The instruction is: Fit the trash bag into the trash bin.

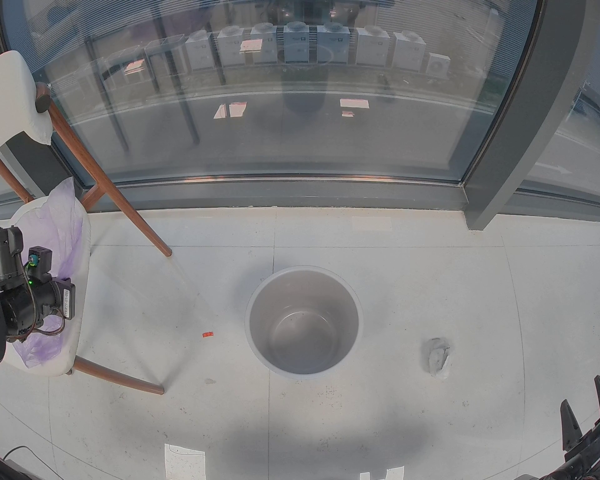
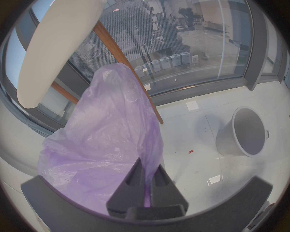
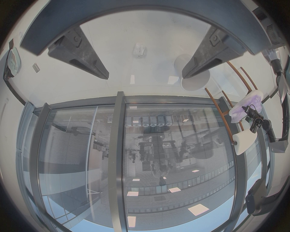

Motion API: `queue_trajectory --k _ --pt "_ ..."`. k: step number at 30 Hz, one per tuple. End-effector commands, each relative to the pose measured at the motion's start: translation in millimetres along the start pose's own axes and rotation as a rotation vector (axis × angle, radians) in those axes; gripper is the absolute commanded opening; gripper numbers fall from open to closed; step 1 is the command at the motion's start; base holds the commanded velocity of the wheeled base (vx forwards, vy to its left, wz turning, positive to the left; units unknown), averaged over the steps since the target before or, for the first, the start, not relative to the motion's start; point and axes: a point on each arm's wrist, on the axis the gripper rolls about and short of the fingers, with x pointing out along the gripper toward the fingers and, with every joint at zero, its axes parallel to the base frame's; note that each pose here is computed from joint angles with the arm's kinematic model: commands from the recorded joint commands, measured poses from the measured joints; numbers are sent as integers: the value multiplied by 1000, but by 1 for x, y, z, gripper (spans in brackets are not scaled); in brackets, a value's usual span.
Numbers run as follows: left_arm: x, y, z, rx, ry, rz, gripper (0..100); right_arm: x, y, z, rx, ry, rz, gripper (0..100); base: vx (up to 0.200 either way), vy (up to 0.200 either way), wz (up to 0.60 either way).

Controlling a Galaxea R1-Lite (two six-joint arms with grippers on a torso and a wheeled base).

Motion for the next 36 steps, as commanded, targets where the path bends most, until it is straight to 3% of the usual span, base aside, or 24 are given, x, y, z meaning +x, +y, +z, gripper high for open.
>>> queue_trajectory --k 1,5,7,14,15,17,19,20,24,28,29,30,32,33,36 --pt "-52 6 3 -58 -152 12 0 0 0 -5 1 4 1 100 0 0 0" --pt "-85 10 6 -172 -272 -8 0 0 0 -5 1 6 0 100 0 0 0" --pt "-101 10 11 -275 -356 -99 0 0 0 -5 1 6 0 100 0 0 0" --pt "-104 6 18 -347 -393 -273 0 1 0 -5 1 20 2 100 0 0 0" --pt "-107 1 26 -344 -418 -370 0 2 0 -5 2 27 1 100 0 0 0" --pt "-107 -6 33 -341 -428 -474 0 2 0 -5 3 30 -3 100 0 0 0" --pt "-105 -15 41 -334 -430 -557 0 2 0 -4 3 32 -6 100 0 0 0" --pt "-105 -15 41 -334 -430 -557 0 2 0 -4 3 32 -6 100 0 0 0" --pt "-107 -52 71 -273 -451 -822 0 2 0 -5 6 28 -11 100 0 0 0" --pt "-103 -91 80 -228 -396 -1007 0 2 0 -5 7 21 -8 100 0 0 0" --pt "-103 -91 80 -228 -396 -1007 0 2 0 -5 7 21 -8 100 0 0 0" --pt "-103 -110 83 -203 -388 -1084 0 1 0 -5 7 18 -6 100 0 0 0" --pt "-102 -120 84 -192 -388 -1120 0 1 0 -5 7 16 -4 100 0 0 0" --pt "-100 -137 87 -178 -390 -1163 0 1 0 -5 7 15 -4 100 0 0 0" --pt "-88 -163 92 -164 -384 -1198 0 1 0 -5 7 15 -4 100 0 0 0"
